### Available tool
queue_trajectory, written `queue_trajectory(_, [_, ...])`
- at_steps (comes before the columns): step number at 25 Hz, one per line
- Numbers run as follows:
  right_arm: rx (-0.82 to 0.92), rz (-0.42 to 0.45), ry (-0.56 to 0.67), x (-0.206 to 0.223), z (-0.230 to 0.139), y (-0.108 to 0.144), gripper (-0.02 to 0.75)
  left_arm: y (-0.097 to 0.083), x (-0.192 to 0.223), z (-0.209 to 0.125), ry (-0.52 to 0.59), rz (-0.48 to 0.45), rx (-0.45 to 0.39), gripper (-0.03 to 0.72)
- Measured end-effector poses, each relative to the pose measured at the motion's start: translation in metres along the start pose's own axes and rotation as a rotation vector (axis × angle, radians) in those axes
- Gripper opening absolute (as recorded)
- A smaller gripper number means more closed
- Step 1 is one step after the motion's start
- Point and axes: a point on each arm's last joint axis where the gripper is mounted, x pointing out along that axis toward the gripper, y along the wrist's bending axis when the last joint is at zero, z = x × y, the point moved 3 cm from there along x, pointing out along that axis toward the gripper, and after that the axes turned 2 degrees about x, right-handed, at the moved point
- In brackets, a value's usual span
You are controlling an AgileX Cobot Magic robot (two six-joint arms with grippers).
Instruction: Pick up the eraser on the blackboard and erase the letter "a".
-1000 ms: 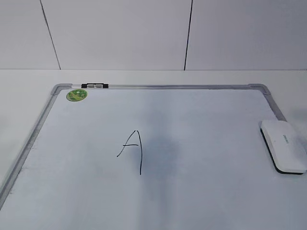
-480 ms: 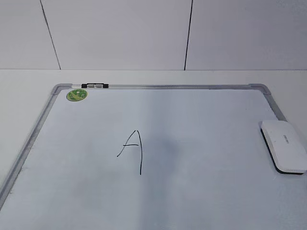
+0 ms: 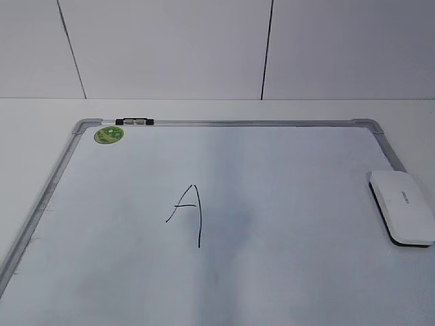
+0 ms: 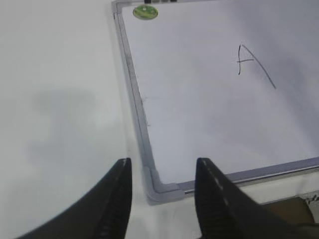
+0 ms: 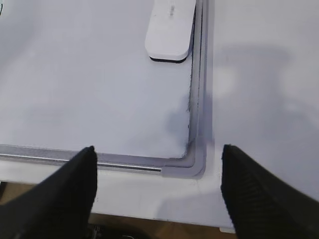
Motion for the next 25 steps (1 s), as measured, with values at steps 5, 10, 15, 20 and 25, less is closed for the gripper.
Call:
queue_trajectory(5, [-0.007, -0.008, -0.041, 0.002, 0.003, -0.001, 0.592, 0.005, 0.015, -0.011, 0.018, 0.020, 0.007, 0.319])
queue_trajectory(10, [-0.012, -0.005, -0.068, 0.008, 0.005, 0.000, 0.592, 0.008, 0.019, -0.008, -0.039, 0.041, 0.020, 0.319])
queue_trajectory(15, [-0.014, -0.004, -0.072, 0.009, 0.005, 0.000, 0.592, 0.008, 0.020, -0.007, -0.049, 0.044, 0.022, 0.319])
queue_trajectory(20, [-0.015, -0.004, -0.076, 0.009, 0.006, 0.000, 0.592, 0.009, 0.021, -0.008, -0.044, 0.046, 0.025, 0.319])
queue_trajectory(25, [-0.015, -0.005, -0.079, 0.009, 0.006, 0.000, 0.592, 0.009, 0.022, -0.009, -0.040, 0.046, 0.024, 0.332])
